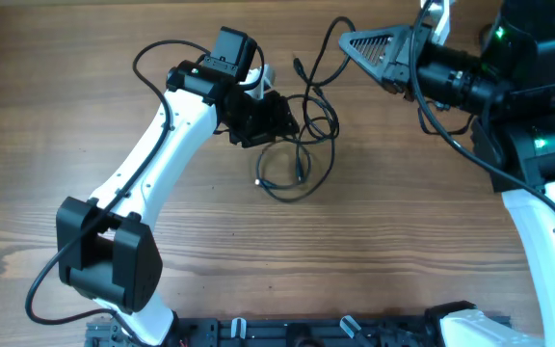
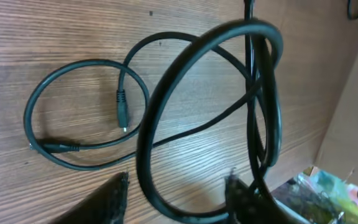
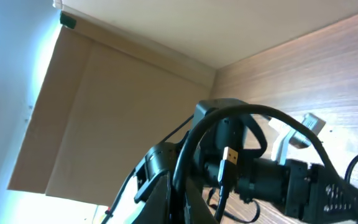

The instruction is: Untangle cables

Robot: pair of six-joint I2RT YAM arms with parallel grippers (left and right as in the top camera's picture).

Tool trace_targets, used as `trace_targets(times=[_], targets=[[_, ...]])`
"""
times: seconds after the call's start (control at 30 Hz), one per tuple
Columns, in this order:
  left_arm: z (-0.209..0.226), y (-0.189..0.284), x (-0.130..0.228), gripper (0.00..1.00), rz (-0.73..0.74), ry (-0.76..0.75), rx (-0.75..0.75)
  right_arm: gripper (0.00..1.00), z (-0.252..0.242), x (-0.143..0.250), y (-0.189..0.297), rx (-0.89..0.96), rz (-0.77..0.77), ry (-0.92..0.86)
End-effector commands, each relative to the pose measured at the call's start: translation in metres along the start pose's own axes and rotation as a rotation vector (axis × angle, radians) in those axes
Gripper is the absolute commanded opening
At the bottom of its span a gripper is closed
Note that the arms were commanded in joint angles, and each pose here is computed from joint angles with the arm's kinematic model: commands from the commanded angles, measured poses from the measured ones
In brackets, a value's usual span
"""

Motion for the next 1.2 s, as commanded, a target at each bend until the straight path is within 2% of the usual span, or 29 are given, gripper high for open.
trace_targets(times=[0.0, 0.03, 0.07, 0.13, 0.17, 0.3, 0.5, 0.73, 0.8, 0.9, 0.97, 1.07, 1.17], targets=[[0.000, -0.001, -0.006, 0.22, -0.024, 0.015, -0.009, 0.04, 0.021, 0.010, 0.013, -0.054, 0.009, 0.026], [0.001, -0.001, -0.005, 0.04, -0.023, 0.016, -0.010, 0.04, 0.022, 0.009, 0.014, -0.060, 0.002, 0.042], [0.004, -0.001, -0.005, 0.04, -0.025, 0.021, -0.038, 0.04, 0.023, 0.007, 0.015, -0.065, -0.009, 0.053], [0.029, 0.002, -0.001, 0.04, -0.041, 0.099, -0.249, 0.04, 0.024, -0.003, 0.028, -0.068, -0.060, 0.048], [0.035, 0.004, 0.001, 0.04, -0.044, 0.111, -0.306, 0.04, 0.027, -0.006, 0.034, -0.076, -0.081, 0.061], [0.052, 0.011, -0.001, 0.04, -0.095, 0.178, -0.455, 0.05, 0.046, -0.022, 0.074, -0.135, -0.215, 0.092], [0.053, 0.012, -0.003, 0.04, -0.103, 0.176, -0.457, 0.04, 0.089, -0.031, 0.141, -0.250, -0.335, 0.178], [0.055, 0.013, -0.003, 0.04, -0.111, 0.177, -0.478, 0.05, 0.112, -0.032, 0.181, -0.305, -0.377, 0.229], [0.056, 0.014, -0.004, 0.08, -0.120, 0.193, -0.491, 0.05, 0.109, -0.033, 0.187, -0.284, -0.383, 0.250], [0.057, 0.014, -0.004, 0.08, -0.123, 0.196, -0.500, 0.04, 0.101, -0.038, 0.191, -0.241, -0.412, 0.286], [0.063, 0.017, -0.002, 0.08, -0.144, 0.259, -0.551, 0.04, 0.085, -0.048, 0.194, -0.193, -0.450, 0.241], [0.063, 0.017, -0.002, 0.16, -0.146, 0.267, -0.552, 0.05, 0.053, -0.059, 0.194, -0.090, -0.499, 0.175], [0.063, 0.017, -0.001, 0.14, -0.140, 0.269, -0.555, 0.05, 0.001, -0.067, 0.198, 0.133, -0.630, 0.040]])
Point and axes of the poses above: each gripper's point midway between its finger pads, its own y axis back along the fingers, its own z axis along the line the jaws close on, x = y × z, the point moved 6 cm from there along y, back along the fingers, and after that the axes turned 13 degrees about -y, right-handed, at the moved point
